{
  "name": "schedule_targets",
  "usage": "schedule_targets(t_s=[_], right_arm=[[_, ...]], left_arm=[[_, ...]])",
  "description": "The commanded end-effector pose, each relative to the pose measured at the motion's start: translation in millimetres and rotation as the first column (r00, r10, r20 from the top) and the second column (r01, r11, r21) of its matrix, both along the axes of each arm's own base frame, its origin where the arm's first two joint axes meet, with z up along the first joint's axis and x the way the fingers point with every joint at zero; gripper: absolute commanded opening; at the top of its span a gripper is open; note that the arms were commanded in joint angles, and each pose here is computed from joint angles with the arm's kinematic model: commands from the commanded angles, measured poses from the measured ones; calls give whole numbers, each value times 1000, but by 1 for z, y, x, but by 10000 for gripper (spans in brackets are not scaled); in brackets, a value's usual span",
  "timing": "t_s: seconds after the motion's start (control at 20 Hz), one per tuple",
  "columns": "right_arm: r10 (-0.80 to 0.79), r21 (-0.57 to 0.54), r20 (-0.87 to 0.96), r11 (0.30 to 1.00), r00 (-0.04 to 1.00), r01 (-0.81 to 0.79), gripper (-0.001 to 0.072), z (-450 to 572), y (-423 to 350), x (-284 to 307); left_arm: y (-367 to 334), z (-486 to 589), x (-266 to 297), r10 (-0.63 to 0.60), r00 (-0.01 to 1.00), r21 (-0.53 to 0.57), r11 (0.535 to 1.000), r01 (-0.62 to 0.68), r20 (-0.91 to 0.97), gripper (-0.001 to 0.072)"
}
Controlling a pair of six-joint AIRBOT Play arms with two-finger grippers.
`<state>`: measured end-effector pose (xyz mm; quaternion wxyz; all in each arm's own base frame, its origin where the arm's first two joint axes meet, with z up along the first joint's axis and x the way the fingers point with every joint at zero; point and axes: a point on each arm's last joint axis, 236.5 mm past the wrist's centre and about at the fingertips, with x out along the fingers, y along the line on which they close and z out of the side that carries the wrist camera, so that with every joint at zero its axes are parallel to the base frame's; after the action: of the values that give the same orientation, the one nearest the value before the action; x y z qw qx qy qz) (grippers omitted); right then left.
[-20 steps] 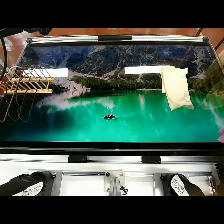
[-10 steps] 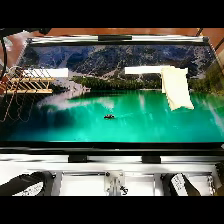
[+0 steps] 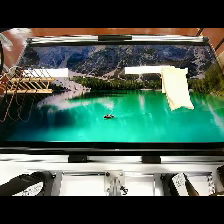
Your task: Fold the shirts.
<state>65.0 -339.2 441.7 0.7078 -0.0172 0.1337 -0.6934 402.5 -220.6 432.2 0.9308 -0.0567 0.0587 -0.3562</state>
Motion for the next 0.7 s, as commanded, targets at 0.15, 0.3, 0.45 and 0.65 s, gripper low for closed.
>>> schedule_targets(t_s=[0.15,0.3,0.45,0.65], right_arm=[[29,38,-19,999,999,-29,490,-9,1,6],[24,117,4,993,1000,-24,493,-24,16,-1],[-17,307,17,952,1000,11,493,-65,41,-13],[85,538,42,837,995,-94,500,-113,82,7]], left_arm=[[1,1,1,3,1000,-2,1000,-3,5,705],[1,1,1,3,1000,-1,1000,-3,4,705],[1,0,1,3,1000,23,1000,-4,23,705],[3,-4,5,15,1000,42,999,-16,22,705]])
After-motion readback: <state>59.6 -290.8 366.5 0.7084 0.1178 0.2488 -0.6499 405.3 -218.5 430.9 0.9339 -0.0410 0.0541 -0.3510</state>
